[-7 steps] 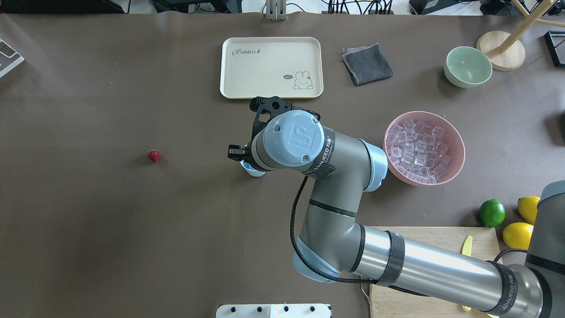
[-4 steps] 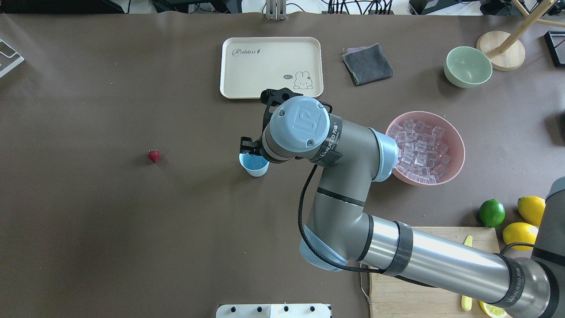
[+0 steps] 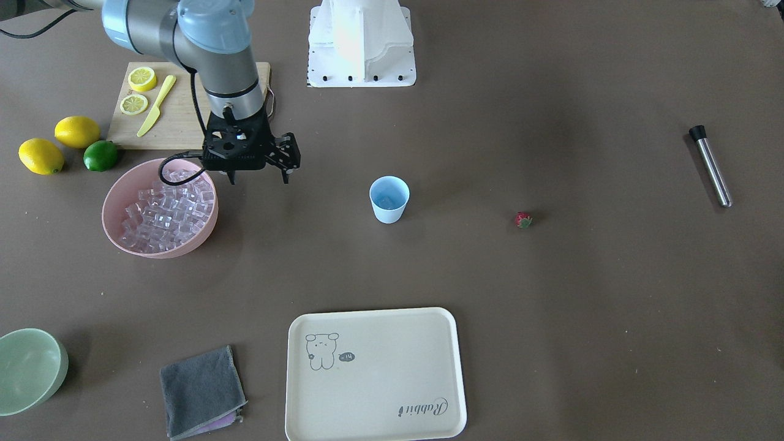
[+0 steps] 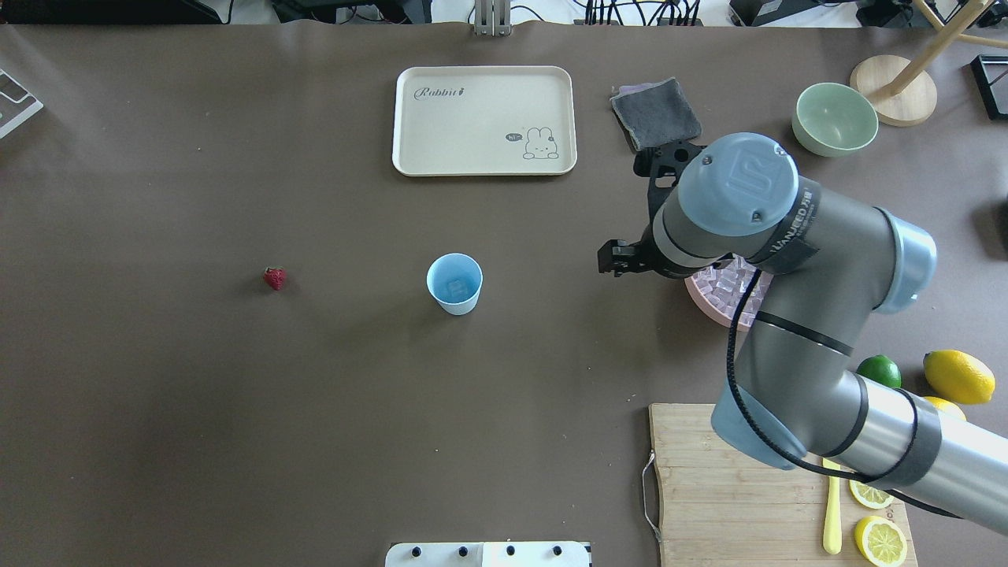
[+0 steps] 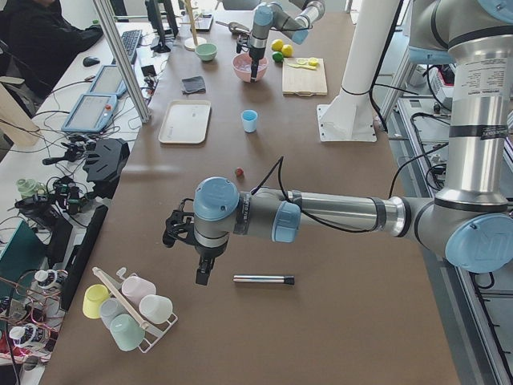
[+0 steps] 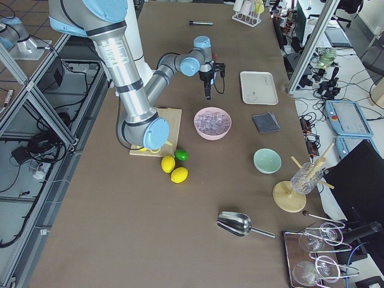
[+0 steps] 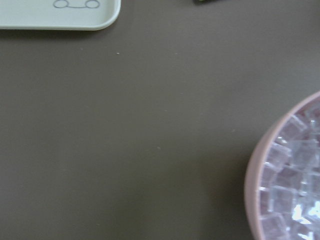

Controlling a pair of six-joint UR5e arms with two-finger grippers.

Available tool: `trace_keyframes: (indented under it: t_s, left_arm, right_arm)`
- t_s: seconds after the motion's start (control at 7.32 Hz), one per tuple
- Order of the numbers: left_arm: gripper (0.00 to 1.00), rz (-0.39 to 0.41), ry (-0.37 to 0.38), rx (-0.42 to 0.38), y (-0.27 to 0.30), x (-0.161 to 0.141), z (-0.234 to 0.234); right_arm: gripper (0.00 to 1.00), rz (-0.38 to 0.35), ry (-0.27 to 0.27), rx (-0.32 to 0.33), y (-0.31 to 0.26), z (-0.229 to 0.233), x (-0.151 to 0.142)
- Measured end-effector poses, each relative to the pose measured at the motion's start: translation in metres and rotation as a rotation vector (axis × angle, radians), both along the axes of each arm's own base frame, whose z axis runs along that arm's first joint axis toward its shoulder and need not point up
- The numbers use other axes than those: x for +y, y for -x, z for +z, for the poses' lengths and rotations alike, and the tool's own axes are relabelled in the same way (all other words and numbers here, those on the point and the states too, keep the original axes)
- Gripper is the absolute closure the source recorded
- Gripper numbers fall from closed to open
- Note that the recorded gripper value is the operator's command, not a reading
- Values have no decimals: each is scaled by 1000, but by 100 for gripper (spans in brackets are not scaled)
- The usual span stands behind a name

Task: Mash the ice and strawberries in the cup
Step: 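Drop the ice cube into the cup and move back to the bowl, then grasp a third ice cube in the pink bowl with the right gripper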

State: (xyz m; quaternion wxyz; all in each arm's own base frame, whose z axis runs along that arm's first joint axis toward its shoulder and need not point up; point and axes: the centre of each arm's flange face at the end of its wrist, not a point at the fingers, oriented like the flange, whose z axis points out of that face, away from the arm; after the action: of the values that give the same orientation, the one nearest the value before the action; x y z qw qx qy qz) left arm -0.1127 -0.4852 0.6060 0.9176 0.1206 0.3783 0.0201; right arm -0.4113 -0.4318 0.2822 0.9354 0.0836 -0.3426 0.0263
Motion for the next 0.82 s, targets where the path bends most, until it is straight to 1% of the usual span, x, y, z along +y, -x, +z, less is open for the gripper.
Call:
trace_keyframes:
  t_s: [0.27,0.41,0.55,0.68,0.82]
  left_arm:
    - [1,0,-1,0,0,0,0]
    - [1,0,-3,0,0,0,0]
    - [1,0,-7,-1,0,0,-1]
    - [1,-1,-12,-1,0,0,-2]
    - [1,-1,-16,-1,0,0,-3]
  right_arm:
    - [7,-43,-2,97,-44,61,1]
    - [14,-52,3,135,-56,84,-2]
    - [16,-47,12,158,-65,100,-8]
    - [26,-40,19,170,-69,108,-14]
    - [28,-37,25,177,-69,113,-17]
